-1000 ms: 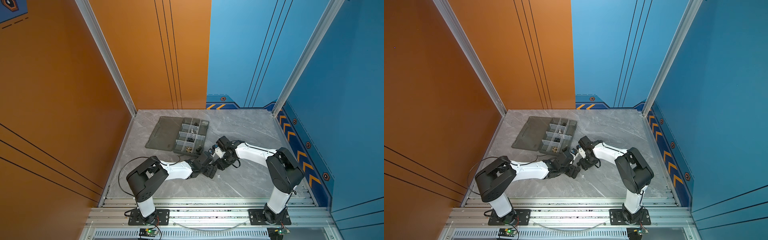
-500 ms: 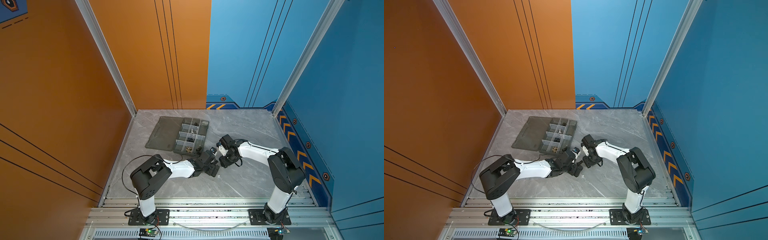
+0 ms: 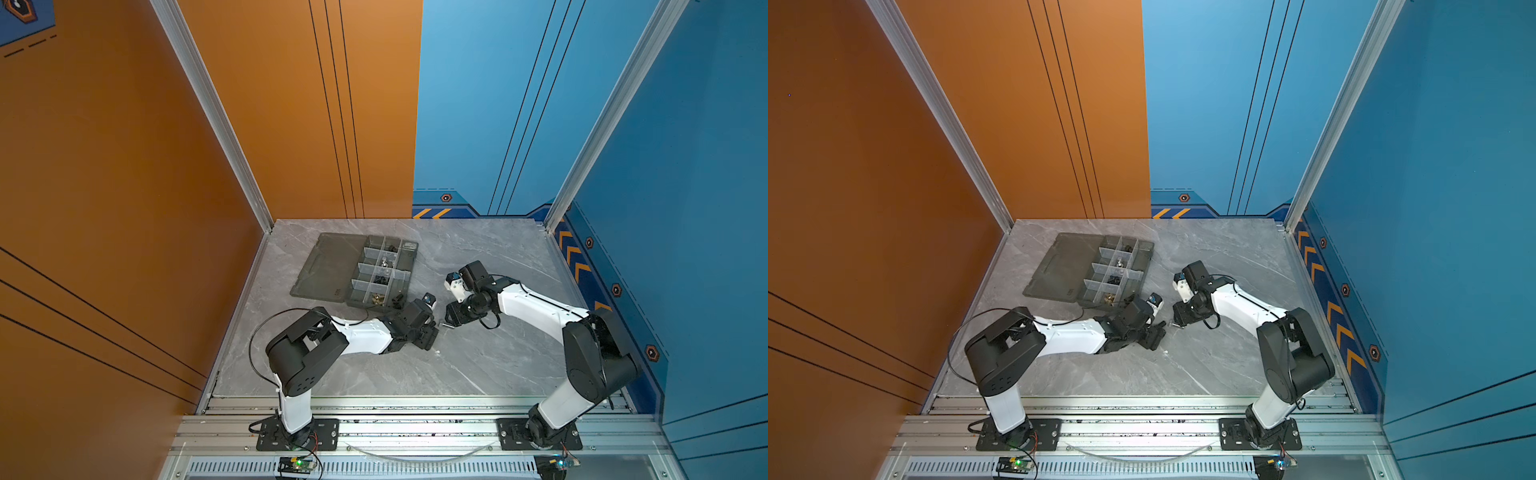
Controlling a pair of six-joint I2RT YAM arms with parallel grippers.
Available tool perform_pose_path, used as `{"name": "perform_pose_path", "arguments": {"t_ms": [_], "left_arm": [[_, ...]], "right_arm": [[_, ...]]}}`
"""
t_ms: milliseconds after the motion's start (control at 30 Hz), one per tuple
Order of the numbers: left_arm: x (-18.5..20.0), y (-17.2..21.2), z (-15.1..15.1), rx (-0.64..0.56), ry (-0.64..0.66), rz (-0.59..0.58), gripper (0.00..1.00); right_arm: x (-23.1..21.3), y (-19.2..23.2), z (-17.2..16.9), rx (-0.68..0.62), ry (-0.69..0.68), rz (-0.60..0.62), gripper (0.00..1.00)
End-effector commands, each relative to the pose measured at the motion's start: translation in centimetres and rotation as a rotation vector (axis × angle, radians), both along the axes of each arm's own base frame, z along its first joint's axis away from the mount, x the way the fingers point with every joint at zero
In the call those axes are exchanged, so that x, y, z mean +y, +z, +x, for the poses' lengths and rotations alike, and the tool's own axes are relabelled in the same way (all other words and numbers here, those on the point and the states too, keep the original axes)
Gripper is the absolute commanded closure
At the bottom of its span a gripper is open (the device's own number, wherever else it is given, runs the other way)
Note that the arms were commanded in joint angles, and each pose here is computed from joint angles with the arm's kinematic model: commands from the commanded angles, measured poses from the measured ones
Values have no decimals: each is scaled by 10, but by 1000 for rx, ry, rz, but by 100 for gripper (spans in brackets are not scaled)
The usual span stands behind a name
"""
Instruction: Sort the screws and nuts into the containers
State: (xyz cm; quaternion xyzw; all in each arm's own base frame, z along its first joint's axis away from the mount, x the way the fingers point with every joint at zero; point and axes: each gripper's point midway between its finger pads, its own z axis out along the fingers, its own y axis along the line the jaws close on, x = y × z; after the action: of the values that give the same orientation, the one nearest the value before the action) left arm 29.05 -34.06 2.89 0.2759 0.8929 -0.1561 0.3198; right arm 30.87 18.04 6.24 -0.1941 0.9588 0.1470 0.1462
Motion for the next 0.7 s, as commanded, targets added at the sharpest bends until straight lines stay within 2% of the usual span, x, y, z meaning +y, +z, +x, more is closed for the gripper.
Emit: {"name": "perform_pose_path", "arguments": {"t_ms": [0, 667], "left_arm": [[3, -16, -5, 22, -15, 50, 28], [-6, -15, -6, 8, -66, 58, 51]], "right_arm": [[-3, 7, 2, -5, -35, 55, 45], [-15, 7, 2, 2, -74, 78, 45]]}}
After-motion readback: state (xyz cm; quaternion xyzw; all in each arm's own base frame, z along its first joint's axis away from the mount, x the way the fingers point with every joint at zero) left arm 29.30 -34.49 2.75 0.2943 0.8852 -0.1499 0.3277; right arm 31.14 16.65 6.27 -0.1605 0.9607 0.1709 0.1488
